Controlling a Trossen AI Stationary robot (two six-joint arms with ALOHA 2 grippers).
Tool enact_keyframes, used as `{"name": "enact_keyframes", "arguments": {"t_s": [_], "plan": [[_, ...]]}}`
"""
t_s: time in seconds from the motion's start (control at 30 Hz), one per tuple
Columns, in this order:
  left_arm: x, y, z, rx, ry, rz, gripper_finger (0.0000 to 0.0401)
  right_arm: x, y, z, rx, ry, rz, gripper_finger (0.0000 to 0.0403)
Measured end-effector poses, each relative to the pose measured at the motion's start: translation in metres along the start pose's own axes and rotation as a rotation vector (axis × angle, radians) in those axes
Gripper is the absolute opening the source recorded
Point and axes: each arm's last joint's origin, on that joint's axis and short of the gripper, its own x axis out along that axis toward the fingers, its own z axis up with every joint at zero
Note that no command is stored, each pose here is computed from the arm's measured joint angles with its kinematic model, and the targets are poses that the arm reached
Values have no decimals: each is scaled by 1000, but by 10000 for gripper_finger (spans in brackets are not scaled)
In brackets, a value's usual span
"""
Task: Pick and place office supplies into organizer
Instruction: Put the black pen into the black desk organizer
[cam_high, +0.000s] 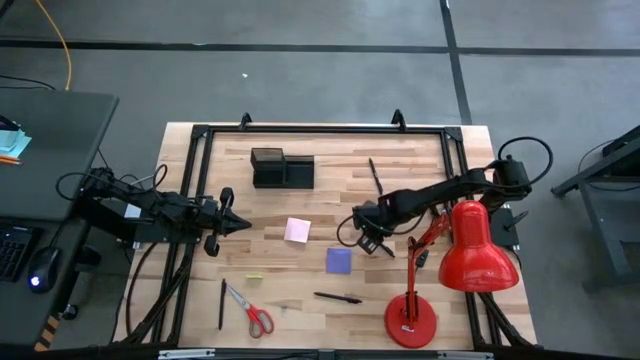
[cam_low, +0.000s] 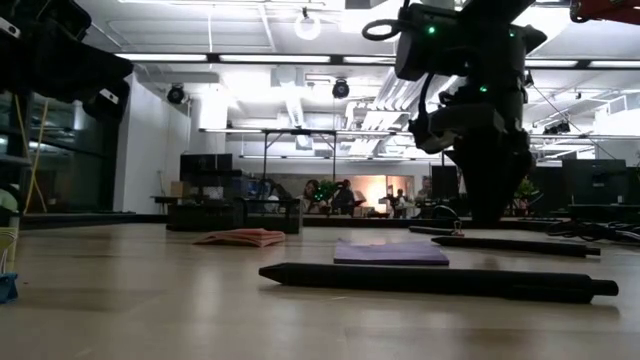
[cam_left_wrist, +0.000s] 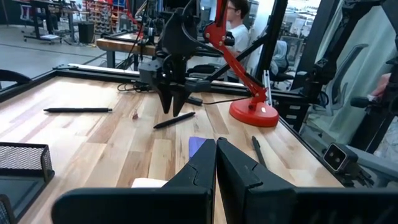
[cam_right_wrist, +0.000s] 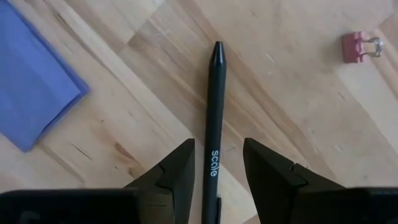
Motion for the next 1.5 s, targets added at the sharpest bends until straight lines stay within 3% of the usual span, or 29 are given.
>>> {"name": "enact_keyframes", "arguments": {"t_s": [0.7,0.83,1.13,1.5], "plan": [[0,0,0,0,1,-1,1,25,3,-2,-14,84,-45,128],[0,0,0,0,2,-4,1,26,3,-2,-18,85,-47,107],[0,0,0,0,2,-4,1,26,2,-2,-29,81,-49,12],[0,0,0,0,2,-3,1,26,4,0,-59,46,-34,6]]}}
